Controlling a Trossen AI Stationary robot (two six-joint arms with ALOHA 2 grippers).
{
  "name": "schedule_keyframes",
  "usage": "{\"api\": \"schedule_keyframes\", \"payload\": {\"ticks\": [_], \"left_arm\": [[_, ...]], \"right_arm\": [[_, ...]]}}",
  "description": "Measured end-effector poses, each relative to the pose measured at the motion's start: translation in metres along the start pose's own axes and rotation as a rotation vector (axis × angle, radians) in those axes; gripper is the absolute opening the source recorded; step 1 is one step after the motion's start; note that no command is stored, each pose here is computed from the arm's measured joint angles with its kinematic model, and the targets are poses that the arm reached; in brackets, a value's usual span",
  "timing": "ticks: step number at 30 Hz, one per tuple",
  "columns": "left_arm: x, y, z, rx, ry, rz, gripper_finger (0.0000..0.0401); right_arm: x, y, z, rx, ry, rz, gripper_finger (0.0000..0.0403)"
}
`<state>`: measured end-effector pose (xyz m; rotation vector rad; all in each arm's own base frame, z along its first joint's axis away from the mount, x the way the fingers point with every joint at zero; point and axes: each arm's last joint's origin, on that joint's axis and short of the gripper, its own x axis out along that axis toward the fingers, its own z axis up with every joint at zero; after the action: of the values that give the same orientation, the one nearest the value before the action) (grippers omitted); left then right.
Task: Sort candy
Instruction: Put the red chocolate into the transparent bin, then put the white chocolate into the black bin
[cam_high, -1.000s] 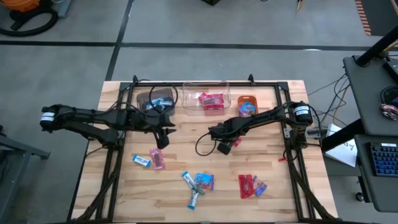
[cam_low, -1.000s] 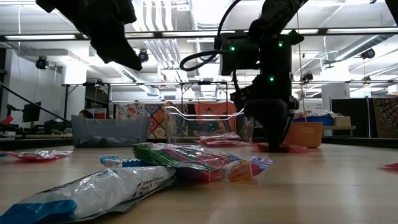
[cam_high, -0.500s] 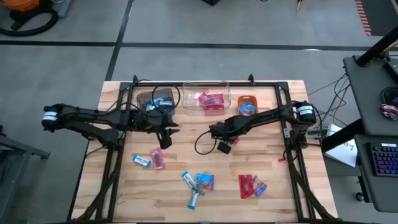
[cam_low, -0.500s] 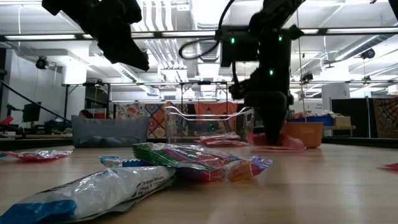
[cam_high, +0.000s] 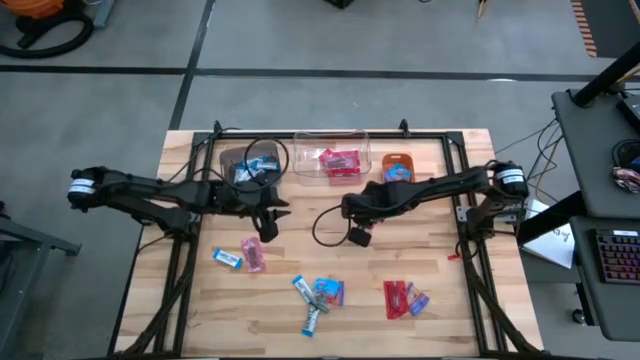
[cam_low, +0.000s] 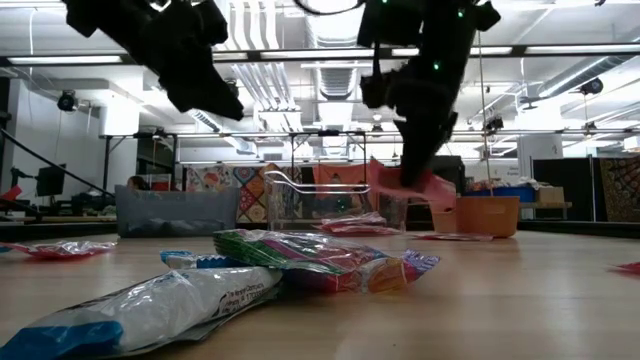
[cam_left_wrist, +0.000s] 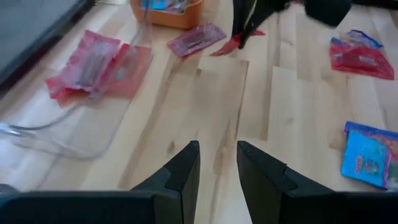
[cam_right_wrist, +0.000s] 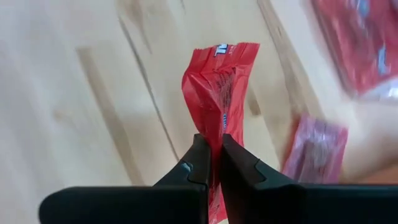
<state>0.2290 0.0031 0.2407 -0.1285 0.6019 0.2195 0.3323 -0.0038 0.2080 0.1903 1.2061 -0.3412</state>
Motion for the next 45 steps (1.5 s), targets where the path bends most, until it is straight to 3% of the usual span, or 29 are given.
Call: {"api": "schedule_keyframes", "payload": {"ticks": [4, 11, 19, 27, 31, 39, 45], "left_arm": [[0.004, -0.003, -0.013, -0.043, 0.027, -0.012, 0.0091], [0.007, -0.012, -0.029, -0.079, 0.010, -0.059, 0.0090], [0.006, -0.023, -0.033, -0.099, -0.017, -0.111, 0.0090], [0.003, -0.036, -0.038, -0.118, 0.000, -0.162, 0.0091], [0.002, -0.039, -0.040, -0.127, 0.007, -0.175, 0.0091], [0.002, -0.039, -0.042, -0.153, 0.031, -0.168, 0.0091], [0.002, -0.039, -0.043, -0.175, 0.042, -0.164, 0.0091]], "right_arm": [[-0.014, 0.000, 0.011, -0.065, -0.089, -0.024, 0.0013], [-0.046, -0.008, 0.043, -0.248, -0.263, -0.267, 0.0013], [-0.054, -0.049, 0.080, -0.383, -0.395, -0.423, 0.0013], [-0.040, -0.104, 0.094, -0.289, -0.443, -0.304, 0.0013], [-0.029, -0.120, 0.095, -0.231, -0.414, -0.304, 0.0022], [-0.007, -0.123, 0.095, -0.193, -0.364, -0.299, 0.0102], [-0.008, -0.123, 0.095, -0.152, -0.373, -0.295, 0.0137]]}}
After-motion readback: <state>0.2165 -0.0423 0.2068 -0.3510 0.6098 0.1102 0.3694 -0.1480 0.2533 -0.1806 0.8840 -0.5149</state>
